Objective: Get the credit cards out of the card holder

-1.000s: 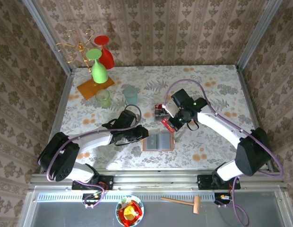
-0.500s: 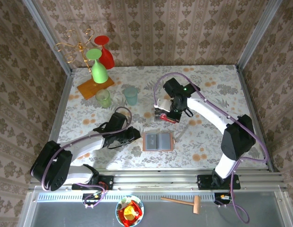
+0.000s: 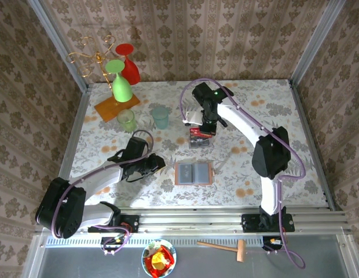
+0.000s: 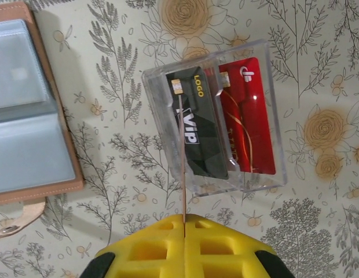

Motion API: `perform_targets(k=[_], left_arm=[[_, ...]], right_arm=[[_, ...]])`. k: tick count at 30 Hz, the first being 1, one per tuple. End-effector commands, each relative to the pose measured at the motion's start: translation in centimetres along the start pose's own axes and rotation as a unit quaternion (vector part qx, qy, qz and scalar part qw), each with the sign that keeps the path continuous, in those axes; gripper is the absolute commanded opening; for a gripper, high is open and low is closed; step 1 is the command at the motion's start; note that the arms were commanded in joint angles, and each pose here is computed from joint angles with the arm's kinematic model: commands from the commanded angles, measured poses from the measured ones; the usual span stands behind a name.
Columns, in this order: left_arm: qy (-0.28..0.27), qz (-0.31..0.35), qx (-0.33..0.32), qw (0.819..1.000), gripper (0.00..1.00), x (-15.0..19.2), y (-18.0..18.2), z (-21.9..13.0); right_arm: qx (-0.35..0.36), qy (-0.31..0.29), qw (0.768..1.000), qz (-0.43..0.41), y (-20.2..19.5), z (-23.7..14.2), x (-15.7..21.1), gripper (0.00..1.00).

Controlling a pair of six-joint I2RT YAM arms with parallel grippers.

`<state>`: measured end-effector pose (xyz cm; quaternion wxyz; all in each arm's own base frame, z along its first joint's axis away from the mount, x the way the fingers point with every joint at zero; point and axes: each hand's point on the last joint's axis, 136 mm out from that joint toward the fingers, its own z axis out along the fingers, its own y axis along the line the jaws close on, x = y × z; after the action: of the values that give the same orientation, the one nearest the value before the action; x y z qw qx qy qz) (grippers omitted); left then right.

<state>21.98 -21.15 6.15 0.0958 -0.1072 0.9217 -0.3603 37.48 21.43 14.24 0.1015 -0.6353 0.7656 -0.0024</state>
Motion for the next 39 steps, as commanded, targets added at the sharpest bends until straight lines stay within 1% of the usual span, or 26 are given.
perform_targets(k=[1,5,15,21,32,36,39], left_arm=[[0.011,-0.001,-0.007,1.0,0.22,0.3,0.8,-0.1],[0.015,-0.005,-0.015,1.0,0.22,0.0,1.0,0.0],[0.022,-0.016,-0.022,0.999,0.22,-0.6,1.0,0.6],[0.023,-0.02,-0.025,0.999,0.22,-0.7,1.2,0.8],[0.026,-0.023,-0.03,0.999,0.22,-0.5,1.5,0.9],[0.025,-0.023,-0.029,0.999,0.21,-0.6,1.5,0.9],[0.025,-0.023,-0.029,0.999,0.22,-0.6,1.4,0.9]], right_arm=[[-0.024,0.019,0.999,-0.023,-0.2,0.3,0.4,0.0],[-0.025,0.016,0.999,-0.026,-1.6,0.9,0.0,0.0],[-0.033,0.017,0.998,-0.041,-3.6,2.0,-0.6,0.0],[-0.047,0.008,0.998,-0.049,-3.6,2.6,-1.1,0.0],[-0.082,0.023,0.995,-0.043,-2.7,4.6,-0.5,0.0],[-0.074,0.027,0.996,-0.039,-3.1,4.5,-0.4,0.09],[-0.047,0.032,0.998,-0.033,-4.2,4.2,-0.2,0.17]])
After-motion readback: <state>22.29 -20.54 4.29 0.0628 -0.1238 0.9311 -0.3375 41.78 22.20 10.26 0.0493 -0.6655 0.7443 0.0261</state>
